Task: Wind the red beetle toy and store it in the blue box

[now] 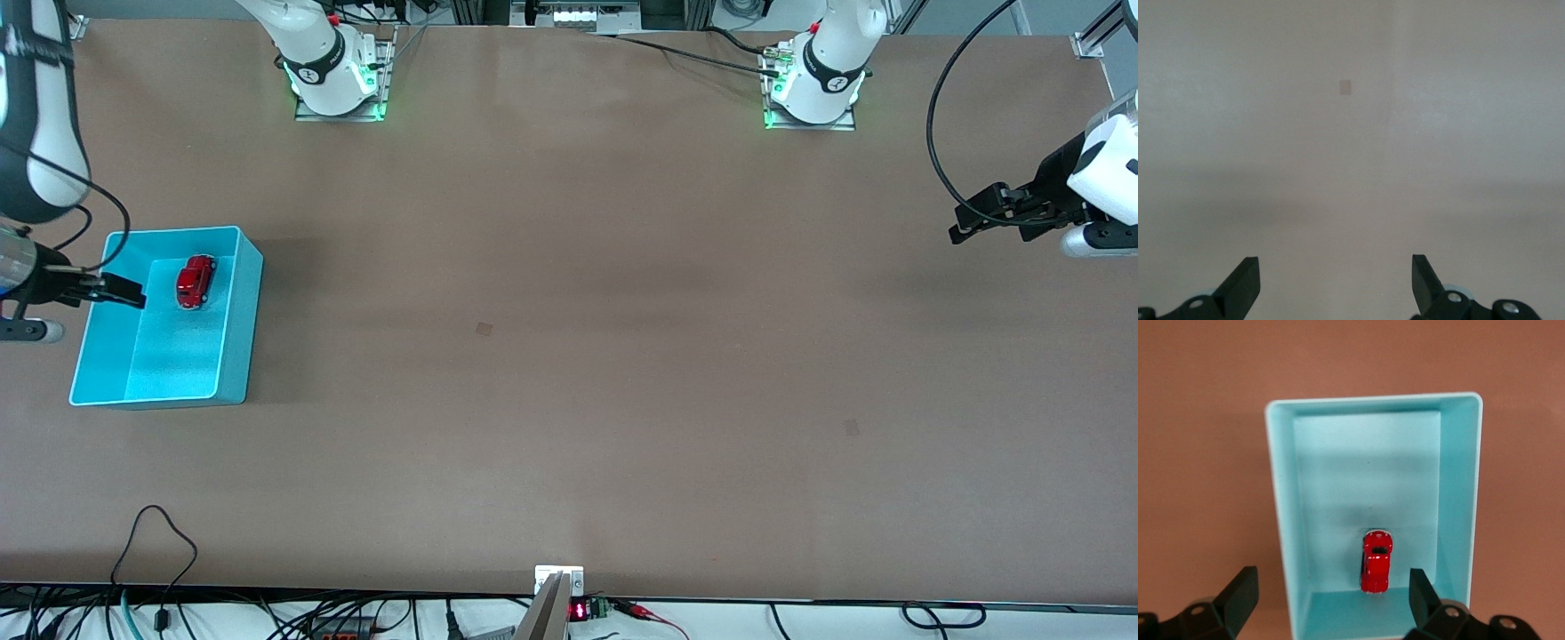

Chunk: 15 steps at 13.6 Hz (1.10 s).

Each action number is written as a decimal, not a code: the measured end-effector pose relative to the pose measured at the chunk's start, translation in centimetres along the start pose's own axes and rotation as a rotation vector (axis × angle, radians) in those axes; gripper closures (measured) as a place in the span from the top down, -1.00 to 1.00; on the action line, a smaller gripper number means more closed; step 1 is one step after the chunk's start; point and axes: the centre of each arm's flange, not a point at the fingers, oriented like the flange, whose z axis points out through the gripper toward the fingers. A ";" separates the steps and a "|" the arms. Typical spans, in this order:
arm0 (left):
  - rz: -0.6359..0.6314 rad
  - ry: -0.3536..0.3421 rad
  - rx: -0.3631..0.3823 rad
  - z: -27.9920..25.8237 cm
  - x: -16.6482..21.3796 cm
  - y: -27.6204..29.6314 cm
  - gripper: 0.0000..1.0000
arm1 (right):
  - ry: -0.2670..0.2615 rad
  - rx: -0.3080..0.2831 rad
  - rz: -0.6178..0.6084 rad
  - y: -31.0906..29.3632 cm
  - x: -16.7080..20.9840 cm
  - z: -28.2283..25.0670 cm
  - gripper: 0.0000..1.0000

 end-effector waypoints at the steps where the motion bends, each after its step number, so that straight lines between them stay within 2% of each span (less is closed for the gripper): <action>1: -0.001 0.000 0.000 0.0 0.0 0.0 1.00 | -0.005 0.003 -0.014 -0.8 0.2 -2.4 1.00; 4: -0.004 0.000 0.000 0.0 0.0 -0.2 1.00 | -0.025 0.013 -0.051 -3.1 -0.1 -8.5 1.00; 7: -0.004 0.000 0.000 0.0 0.0 -0.2 1.00 | -0.027 0.017 -0.092 -5.6 -0.5 -12.0 1.00; 10: -0.004 0.000 0.000 0.0 0.0 -0.2 1.00 | -0.013 0.014 -0.108 -6.6 -0.9 -13.2 1.00; 15: -0.004 0.000 0.000 0.0 0.0 -0.2 1.00 | -0.020 0.016 -0.104 -6.5 -1.7 -13.7 1.00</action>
